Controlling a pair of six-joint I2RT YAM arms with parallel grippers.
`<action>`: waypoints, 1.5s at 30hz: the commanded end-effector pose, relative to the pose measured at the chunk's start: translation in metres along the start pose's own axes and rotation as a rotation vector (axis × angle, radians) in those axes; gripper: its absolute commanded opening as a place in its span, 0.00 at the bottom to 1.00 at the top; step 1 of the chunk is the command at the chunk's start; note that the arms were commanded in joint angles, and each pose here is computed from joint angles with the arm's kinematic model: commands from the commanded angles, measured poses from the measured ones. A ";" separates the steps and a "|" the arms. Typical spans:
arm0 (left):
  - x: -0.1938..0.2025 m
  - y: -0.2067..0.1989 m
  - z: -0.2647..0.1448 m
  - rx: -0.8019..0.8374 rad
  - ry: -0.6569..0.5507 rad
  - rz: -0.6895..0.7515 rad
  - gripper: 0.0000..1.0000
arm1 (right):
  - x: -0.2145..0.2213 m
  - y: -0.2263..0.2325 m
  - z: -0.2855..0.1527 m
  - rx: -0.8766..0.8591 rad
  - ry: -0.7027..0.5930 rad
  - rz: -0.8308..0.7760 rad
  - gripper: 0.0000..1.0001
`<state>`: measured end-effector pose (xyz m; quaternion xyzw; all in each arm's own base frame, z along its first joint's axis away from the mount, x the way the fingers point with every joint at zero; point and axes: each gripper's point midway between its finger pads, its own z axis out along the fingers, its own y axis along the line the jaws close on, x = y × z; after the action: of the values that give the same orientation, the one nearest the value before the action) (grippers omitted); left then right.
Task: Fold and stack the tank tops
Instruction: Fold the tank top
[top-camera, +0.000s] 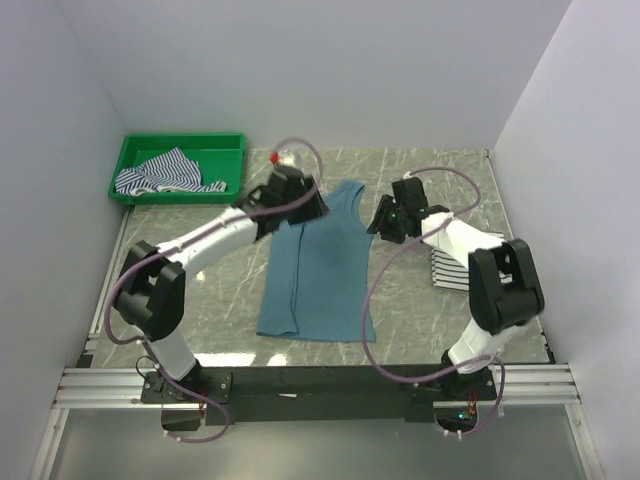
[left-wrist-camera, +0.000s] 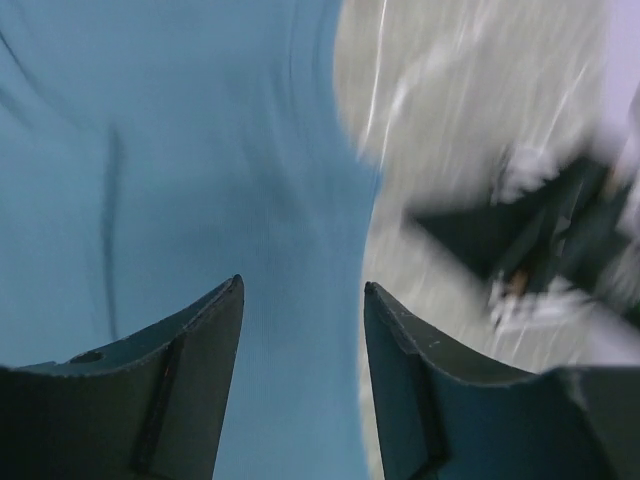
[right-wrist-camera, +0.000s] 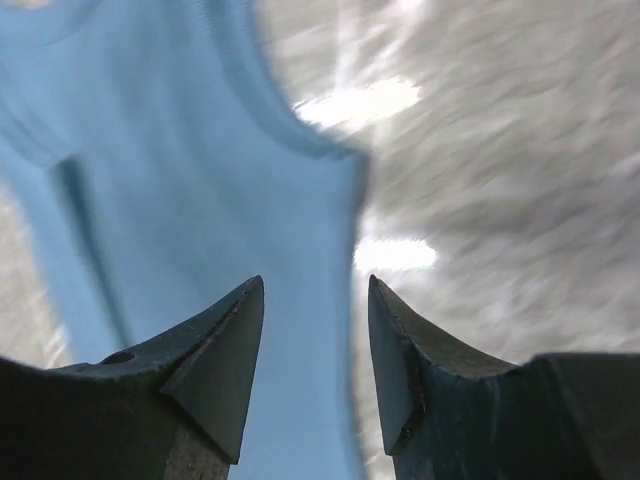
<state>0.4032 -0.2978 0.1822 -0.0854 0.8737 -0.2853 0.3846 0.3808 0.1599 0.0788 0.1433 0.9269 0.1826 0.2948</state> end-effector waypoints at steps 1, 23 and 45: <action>0.048 -0.029 -0.024 0.086 0.079 0.011 0.57 | -0.025 0.008 0.007 -0.038 0.002 -0.042 0.54; 0.267 -0.073 -0.076 0.225 0.469 0.175 0.52 | -0.016 -0.029 0.065 0.050 0.054 0.021 0.06; 0.333 -0.050 -0.091 0.029 0.478 0.456 0.50 | 0.012 -0.053 0.034 0.059 0.022 0.079 0.00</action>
<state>0.0882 -0.4166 0.0434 0.1915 0.9350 -0.2382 0.1800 0.3868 0.1347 0.0179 0.1804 0.9314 0.1781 0.2612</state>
